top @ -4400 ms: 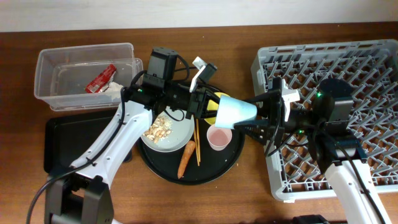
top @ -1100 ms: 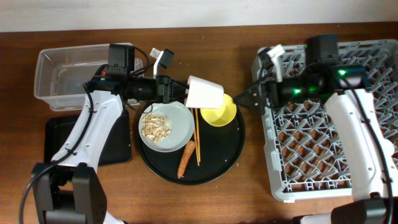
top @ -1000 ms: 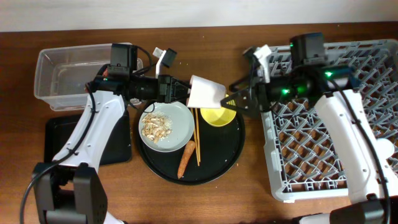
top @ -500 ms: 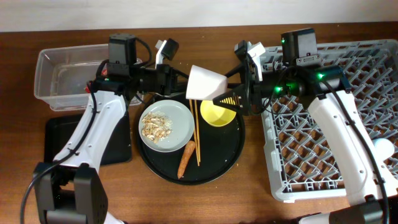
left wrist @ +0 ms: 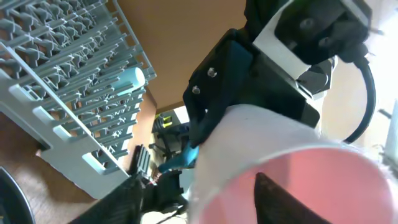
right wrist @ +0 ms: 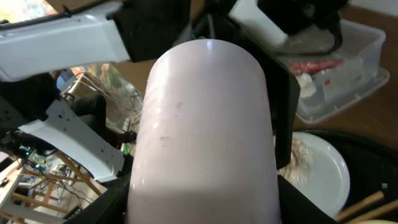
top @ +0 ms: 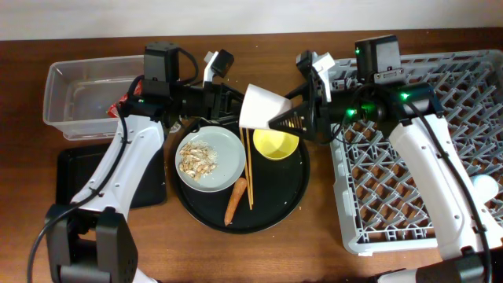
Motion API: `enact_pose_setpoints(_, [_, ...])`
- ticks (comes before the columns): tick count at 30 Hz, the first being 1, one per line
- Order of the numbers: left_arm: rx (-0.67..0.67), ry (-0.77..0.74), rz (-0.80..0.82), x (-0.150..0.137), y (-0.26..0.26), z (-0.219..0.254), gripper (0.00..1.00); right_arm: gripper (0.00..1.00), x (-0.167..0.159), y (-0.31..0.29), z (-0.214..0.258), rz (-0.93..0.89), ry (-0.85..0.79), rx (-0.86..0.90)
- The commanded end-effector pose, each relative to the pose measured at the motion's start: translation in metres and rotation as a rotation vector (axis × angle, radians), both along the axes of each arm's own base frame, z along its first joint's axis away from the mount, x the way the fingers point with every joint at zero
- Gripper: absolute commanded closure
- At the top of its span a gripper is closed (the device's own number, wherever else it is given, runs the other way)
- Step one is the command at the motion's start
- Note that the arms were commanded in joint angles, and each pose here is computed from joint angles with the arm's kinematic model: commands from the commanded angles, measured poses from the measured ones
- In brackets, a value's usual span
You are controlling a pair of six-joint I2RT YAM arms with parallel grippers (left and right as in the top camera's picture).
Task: Sort waste into correct bins and load items into the dishwasher rack
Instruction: 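Hand the pink cup from the left gripper to the right gripper, then place the pink cup in the dish rack with the right gripper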
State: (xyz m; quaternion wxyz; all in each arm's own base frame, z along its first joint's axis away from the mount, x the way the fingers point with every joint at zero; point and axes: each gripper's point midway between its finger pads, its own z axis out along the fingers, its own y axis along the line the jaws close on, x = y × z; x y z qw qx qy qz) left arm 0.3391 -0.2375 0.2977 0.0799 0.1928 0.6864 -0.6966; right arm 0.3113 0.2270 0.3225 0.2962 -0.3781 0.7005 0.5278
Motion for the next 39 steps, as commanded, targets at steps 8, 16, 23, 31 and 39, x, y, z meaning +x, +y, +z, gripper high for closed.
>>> enact_pose_setpoints(8, [0.917, -0.024, 0.474, 0.037, 0.082, -0.149, 0.3, 0.54, 0.033, -0.088, -0.049, -0.394, 0.117, -0.382])
enact_pose_setpoints(16, [1.249, -0.001, 0.566, 0.031, 0.136, -0.176, 0.28, 0.54, 0.021, -0.338, -0.075, -1.325, 0.498, -0.838])
enact_pose_setpoints(23, [1.256, 0.011, 0.556, 0.027, 0.136, -0.177, 0.28, 0.53, -0.007, -0.422, -0.108, -1.597, 0.727, -0.957])
enact_pose_setpoints(31, [1.26, 0.019, 0.55, 0.025, 0.137, -0.178, 0.28, 0.52, 0.009, -0.427, -0.181, -1.465, 0.918, -1.007])
enact_pose_setpoints(39, [1.274, 0.037, 0.536, 0.019, 0.139, -0.18, 0.27, 0.1, 0.028, -0.394, -0.16, -1.397, 0.888, -0.785])
